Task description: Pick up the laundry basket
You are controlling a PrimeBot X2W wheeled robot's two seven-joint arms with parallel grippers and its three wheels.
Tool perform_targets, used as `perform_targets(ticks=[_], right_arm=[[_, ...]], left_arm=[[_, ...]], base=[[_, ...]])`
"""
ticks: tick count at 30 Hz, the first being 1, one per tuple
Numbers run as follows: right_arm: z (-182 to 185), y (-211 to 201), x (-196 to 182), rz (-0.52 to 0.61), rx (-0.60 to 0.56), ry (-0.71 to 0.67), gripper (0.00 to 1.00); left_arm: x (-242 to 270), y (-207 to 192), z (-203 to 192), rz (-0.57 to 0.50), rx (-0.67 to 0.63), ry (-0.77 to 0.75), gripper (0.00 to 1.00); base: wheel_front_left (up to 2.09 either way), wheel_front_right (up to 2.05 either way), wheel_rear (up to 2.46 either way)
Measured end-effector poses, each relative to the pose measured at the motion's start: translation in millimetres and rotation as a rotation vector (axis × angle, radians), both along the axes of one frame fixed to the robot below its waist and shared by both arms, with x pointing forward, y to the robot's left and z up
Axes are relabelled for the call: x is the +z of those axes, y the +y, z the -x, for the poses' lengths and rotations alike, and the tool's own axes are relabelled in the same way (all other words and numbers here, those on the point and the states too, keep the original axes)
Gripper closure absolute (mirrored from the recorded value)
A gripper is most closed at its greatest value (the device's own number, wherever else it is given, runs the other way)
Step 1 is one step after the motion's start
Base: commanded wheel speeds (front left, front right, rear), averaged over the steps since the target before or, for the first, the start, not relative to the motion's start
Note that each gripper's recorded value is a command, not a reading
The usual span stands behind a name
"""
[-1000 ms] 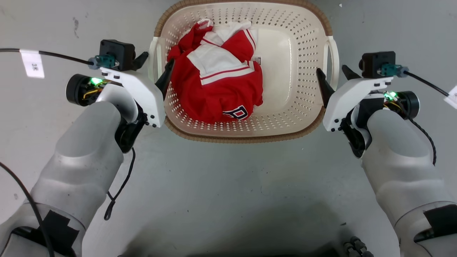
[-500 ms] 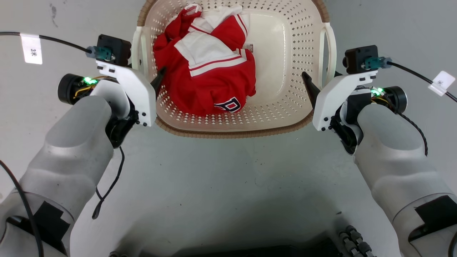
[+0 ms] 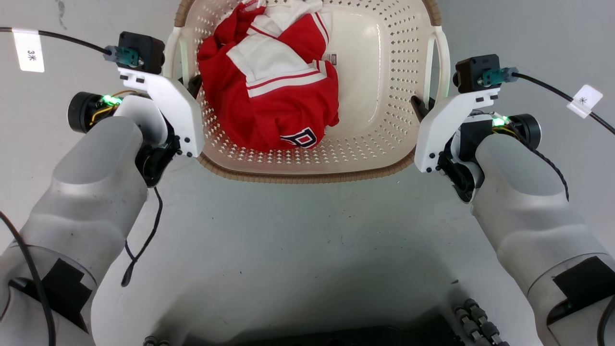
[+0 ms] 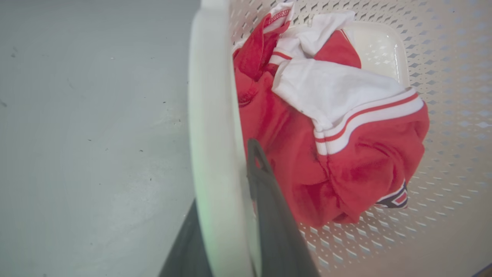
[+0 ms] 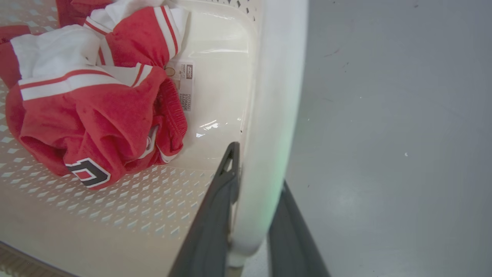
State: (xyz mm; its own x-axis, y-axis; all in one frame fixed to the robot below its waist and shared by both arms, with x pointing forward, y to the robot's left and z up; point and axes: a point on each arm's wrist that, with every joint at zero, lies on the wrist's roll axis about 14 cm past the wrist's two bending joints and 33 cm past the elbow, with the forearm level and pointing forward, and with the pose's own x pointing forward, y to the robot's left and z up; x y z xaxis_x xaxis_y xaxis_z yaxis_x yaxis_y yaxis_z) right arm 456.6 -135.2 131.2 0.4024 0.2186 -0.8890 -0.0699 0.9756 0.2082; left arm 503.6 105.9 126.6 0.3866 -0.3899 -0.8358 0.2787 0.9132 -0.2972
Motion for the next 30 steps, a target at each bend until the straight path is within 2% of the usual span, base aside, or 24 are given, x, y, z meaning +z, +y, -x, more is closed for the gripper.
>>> perform_targets(ticks=[8, 17, 30], right_arm=[[0, 2, 8, 0.0, 0.009, 0.008, 1.0], [3, 4, 37, 0.01, 0.04, 0.047, 1.0], [33, 12, 111, -0.002, 0.07, 0.092, 1.0]], left_arm=[[10, -3, 4, 0.016, 0.018, 0.035, 1.0], [40, -4, 20, 0.022, 0.04, 0.101, 1.0], [118, 6, 56, 0.026, 0.09, 0.128, 1.0]], base=[[0.0, 0.0, 0.0], [0.0, 0.0, 0.0], [0.0, 0.0, 0.0]])
